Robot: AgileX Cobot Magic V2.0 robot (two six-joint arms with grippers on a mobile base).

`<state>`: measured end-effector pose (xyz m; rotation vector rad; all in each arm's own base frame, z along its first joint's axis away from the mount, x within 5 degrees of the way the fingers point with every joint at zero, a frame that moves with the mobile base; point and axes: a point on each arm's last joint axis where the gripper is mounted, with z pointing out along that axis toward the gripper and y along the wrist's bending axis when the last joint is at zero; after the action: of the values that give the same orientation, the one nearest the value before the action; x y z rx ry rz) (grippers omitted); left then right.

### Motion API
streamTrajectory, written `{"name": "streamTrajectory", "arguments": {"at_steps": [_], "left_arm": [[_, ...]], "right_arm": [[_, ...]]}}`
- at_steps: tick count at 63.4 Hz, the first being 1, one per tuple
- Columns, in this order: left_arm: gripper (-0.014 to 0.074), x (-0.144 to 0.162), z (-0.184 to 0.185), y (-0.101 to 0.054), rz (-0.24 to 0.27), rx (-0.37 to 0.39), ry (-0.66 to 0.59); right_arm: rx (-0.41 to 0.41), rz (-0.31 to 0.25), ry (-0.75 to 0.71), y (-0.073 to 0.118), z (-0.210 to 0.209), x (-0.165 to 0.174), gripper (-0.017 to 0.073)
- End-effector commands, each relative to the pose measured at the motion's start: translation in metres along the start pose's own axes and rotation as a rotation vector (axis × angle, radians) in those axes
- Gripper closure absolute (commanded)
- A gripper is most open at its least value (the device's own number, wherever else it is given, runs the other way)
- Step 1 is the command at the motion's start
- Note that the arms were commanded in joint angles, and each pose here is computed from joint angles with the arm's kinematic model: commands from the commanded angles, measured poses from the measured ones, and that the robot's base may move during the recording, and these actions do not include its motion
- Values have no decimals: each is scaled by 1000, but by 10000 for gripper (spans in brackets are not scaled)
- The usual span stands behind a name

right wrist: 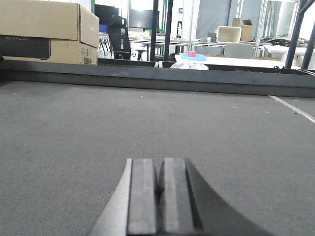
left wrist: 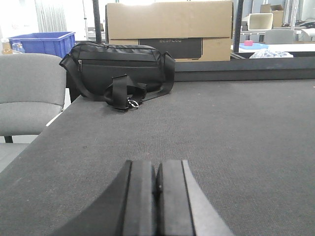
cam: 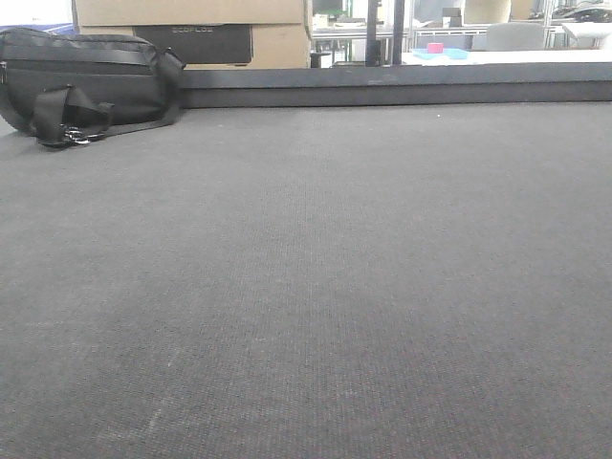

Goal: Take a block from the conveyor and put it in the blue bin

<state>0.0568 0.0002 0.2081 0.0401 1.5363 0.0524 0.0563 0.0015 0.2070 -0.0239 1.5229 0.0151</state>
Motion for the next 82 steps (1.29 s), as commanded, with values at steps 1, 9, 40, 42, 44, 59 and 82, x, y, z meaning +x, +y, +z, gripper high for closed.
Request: {"name": "streamTrajectory", "arguments": {"at_steps": [1, 9, 40, 42, 44, 59, 82], "left_arm": [[705, -2, 0, 1, -10, -9, -19], [705, -2, 0, 1, -10, -9, -19], [705, -2, 0, 1, 60, -11, -18], [705, -2, 0, 1, 60, -11, -18], [705, -2, 0, 1, 60, -11, -18], [705, -4, 0, 1, 107, -15, -43], [705, -56, -12, 4, 102, -18, -44]], "right_arm": [[5, -14, -26, 0, 0, -5, 721], [5, -14, -26, 0, 0, -5, 721], [5, -14, -26, 0, 0, -5, 721], [5, -14, -26, 0, 0, -5, 721], [5, -14, -26, 0, 0, -5, 721], [5, -14, -33, 0, 0, -6, 721], [-36, 141, -14, 3, -8, -45, 721]]}}
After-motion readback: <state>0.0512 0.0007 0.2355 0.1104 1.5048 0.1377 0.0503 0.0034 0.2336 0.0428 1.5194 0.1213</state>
